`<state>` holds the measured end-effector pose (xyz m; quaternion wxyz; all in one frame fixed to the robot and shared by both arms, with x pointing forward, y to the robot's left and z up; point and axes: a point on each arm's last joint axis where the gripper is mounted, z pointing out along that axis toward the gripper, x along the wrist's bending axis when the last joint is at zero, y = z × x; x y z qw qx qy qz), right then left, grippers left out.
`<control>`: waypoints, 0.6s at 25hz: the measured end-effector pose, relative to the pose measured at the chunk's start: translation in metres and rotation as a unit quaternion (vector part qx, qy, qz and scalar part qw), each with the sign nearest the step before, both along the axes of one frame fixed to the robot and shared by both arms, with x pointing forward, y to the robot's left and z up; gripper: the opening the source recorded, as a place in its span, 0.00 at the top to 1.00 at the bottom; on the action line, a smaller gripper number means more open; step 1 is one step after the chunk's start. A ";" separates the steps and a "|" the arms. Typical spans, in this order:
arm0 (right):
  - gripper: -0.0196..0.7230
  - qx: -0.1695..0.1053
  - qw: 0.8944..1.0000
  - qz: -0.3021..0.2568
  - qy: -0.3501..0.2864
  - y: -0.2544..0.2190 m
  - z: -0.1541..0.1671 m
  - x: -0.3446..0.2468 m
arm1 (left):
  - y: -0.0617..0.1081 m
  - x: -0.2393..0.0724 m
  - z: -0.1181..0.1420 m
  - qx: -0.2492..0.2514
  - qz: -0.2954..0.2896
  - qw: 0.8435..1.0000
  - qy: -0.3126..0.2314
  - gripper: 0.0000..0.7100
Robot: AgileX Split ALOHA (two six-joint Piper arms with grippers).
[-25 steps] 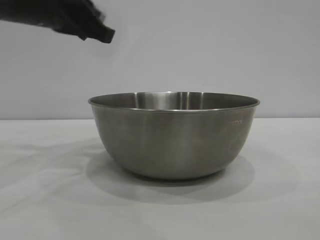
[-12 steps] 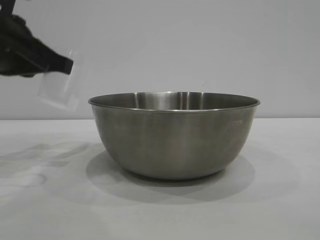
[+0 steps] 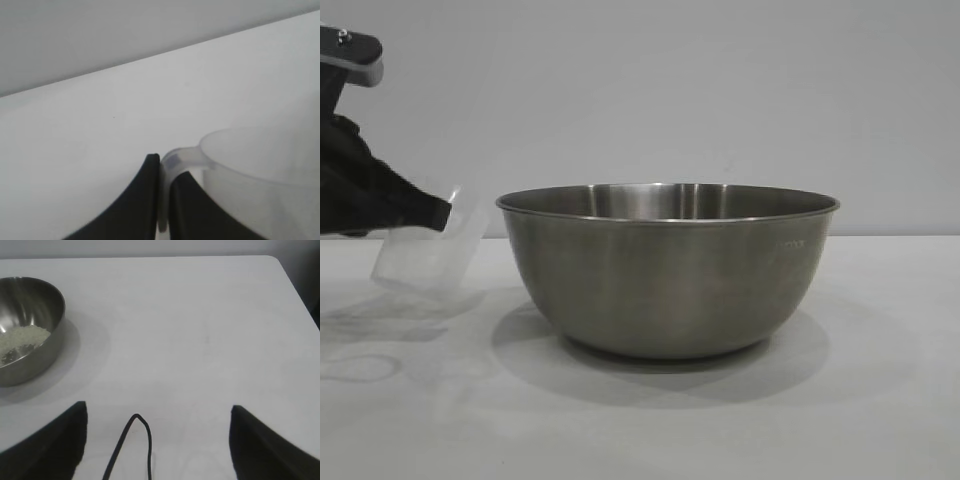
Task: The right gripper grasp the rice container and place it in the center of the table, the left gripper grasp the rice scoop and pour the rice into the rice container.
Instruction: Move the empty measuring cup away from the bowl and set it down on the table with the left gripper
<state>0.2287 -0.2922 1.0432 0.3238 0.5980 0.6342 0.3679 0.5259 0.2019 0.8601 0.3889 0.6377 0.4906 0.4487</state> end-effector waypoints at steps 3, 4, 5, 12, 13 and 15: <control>0.26 0.000 1.000 0.000 0.000 0.000 0.000 0.000 | 0.001 -0.001 -0.009 0.002 0.002 1.000 0.014 1.00; 0.26 0.000 1.000 0.000 0.000 0.000 0.000 0.000 | 0.001 -0.002 -0.013 0.001 0.003 1.000 0.020 1.00; 0.26 0.000 1.000 0.000 0.000 0.000 0.000 0.000 | 0.001 -0.002 -0.015 0.001 0.003 1.000 0.024 1.00; 0.26 0.000 1.000 0.000 0.000 0.000 0.000 0.000 | 0.002 -0.004 -0.018 -0.003 0.009 1.000 0.030 0.66; 0.26 0.000 1.000 0.000 0.000 0.000 0.000 0.000 | 0.003 -0.006 -0.019 -0.006 0.012 0.999 0.032 0.63; 0.26 0.000 1.000 0.000 0.000 0.000 0.000 0.000 | 0.008 -0.014 -0.022 -0.003 0.019 0.999 0.046 0.64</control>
